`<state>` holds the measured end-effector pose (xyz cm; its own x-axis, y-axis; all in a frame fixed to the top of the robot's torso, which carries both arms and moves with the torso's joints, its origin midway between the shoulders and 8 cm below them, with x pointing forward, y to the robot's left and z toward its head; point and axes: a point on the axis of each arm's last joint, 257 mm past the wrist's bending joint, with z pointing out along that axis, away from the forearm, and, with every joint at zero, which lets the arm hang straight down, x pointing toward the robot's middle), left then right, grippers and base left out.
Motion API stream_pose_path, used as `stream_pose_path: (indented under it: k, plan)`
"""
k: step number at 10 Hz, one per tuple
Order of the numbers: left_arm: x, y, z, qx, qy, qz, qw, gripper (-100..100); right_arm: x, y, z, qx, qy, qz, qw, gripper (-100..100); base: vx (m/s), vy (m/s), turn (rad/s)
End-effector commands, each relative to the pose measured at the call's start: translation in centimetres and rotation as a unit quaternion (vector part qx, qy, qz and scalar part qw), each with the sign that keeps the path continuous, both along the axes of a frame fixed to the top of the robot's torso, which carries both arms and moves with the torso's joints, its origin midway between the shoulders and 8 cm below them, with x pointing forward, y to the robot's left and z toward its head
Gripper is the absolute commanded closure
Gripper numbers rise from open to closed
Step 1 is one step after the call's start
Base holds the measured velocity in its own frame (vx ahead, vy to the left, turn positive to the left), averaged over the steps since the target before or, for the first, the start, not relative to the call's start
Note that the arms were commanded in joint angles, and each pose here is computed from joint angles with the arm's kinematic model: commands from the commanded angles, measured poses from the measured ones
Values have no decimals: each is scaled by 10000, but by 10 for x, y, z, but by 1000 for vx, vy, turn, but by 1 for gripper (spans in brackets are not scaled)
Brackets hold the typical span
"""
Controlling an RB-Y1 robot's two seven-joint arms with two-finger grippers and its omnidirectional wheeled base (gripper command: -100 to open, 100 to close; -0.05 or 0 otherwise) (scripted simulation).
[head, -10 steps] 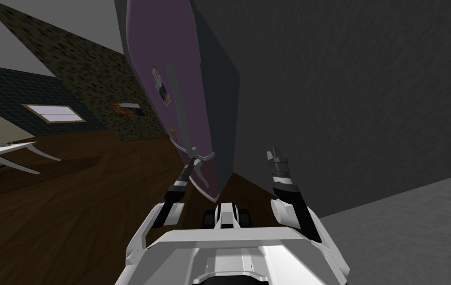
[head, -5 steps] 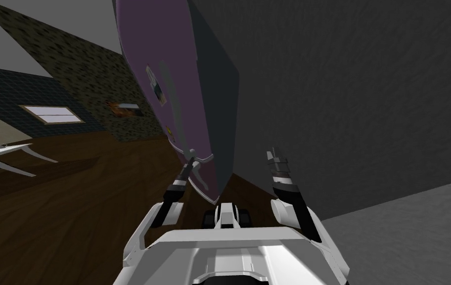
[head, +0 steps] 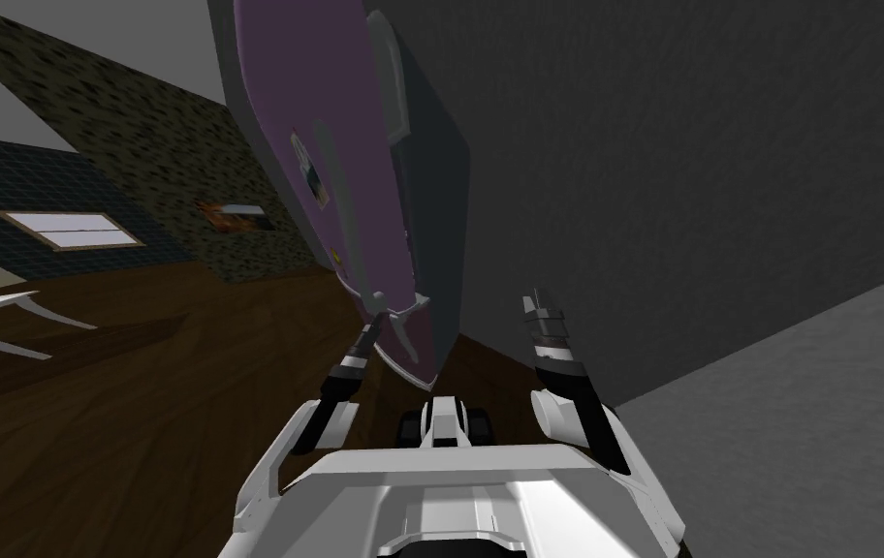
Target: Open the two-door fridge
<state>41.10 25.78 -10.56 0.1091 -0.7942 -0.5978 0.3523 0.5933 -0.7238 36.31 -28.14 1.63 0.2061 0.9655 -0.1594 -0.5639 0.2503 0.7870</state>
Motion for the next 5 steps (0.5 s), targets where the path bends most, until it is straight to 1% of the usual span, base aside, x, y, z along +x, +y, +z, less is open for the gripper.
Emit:
stream_pose_path:
  k: [1,3,4,5]
  plan:
    - [-4,-8,11,12,-108,-204,9997,100,0,0,0,1,1,0,10000,0,-150,253,-48]
    - [-11,-21,14,11,-114,-477,9988,100,0,0,0,0,0,0,10000,0,-179,342,-135]
    - [-11,-21,14,11,-114,-477,9988,100,0,0,0,0,0,0,10000,0,-125,254,-44]
    - [-15,-27,15,7,-112,-615,9980,100,0,0,0,1,1,0,10000,0,-135,278,-51]
